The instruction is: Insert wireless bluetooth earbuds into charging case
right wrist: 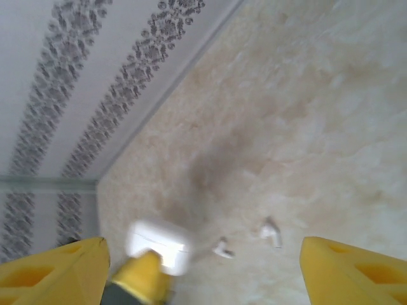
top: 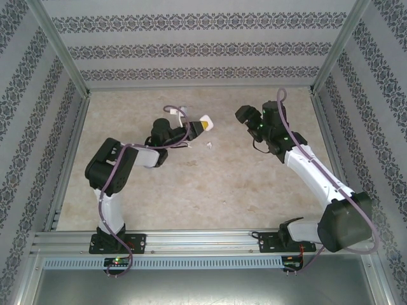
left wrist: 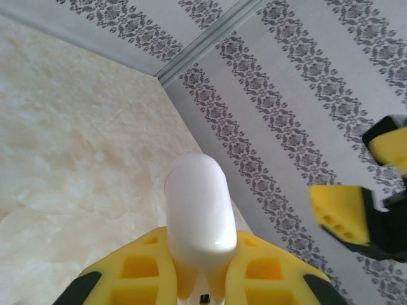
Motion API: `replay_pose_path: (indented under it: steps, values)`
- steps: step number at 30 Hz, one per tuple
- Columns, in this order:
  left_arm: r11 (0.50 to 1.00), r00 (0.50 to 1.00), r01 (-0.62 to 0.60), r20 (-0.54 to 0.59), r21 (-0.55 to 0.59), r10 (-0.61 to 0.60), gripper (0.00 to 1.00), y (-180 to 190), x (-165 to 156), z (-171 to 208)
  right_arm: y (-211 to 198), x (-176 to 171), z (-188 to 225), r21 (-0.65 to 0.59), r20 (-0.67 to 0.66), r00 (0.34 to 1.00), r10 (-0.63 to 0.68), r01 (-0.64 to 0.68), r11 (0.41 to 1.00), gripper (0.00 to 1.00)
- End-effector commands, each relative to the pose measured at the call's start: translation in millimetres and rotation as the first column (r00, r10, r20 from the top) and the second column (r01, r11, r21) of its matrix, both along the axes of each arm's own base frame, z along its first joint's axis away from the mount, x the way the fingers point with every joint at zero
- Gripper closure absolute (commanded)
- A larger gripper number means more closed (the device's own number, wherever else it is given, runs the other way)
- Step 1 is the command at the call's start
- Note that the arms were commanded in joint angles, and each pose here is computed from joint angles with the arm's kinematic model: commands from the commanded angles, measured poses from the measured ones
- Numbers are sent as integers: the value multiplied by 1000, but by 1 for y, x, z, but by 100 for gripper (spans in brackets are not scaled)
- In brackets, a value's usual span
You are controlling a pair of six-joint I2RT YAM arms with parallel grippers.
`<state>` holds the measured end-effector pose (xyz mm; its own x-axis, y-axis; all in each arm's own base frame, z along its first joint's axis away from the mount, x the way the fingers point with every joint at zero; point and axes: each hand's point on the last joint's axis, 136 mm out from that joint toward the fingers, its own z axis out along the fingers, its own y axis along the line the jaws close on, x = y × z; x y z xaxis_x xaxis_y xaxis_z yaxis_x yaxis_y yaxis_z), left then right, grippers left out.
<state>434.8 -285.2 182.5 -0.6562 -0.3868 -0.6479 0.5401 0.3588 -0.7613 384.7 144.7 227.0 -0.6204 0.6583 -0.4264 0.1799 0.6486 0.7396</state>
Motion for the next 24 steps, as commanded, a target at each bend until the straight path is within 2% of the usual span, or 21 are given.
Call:
replay_pose_path:
  steps: [1, 4, 7, 14, 19, 24]
  values:
    - [984, 984, 162, 70, 70, -166, 100, -4, -24, 29, 25, -12, 4, -140, 129, 952, 279, -261, 955, 22]
    - [966, 972, 211, 73, 150, -223, 100, -2, -38, 35, 41, -23, 7, -195, 198, 887, 417, -381, 904, 23]
    - [947, 955, 266, 85, 180, -285, 100, -2, -53, 45, 55, -31, 12, -212, 254, 824, 506, -463, 861, 23]
    - [918, 925, 345, 95, 198, -368, 100, -4, -73, 61, 86, -41, 24, -204, 317, 714, 624, -591, 781, 25]
    - [914, 918, 354, 112, 200, -380, 100, -4, -75, 70, 104, -41, 25, -204, 319, 680, 660, -631, 748, 26]
    - [909, 911, 368, 120, 195, -395, 100, -6, -78, 74, 114, -32, 15, -196, 298, 684, 666, -639, 744, 27]
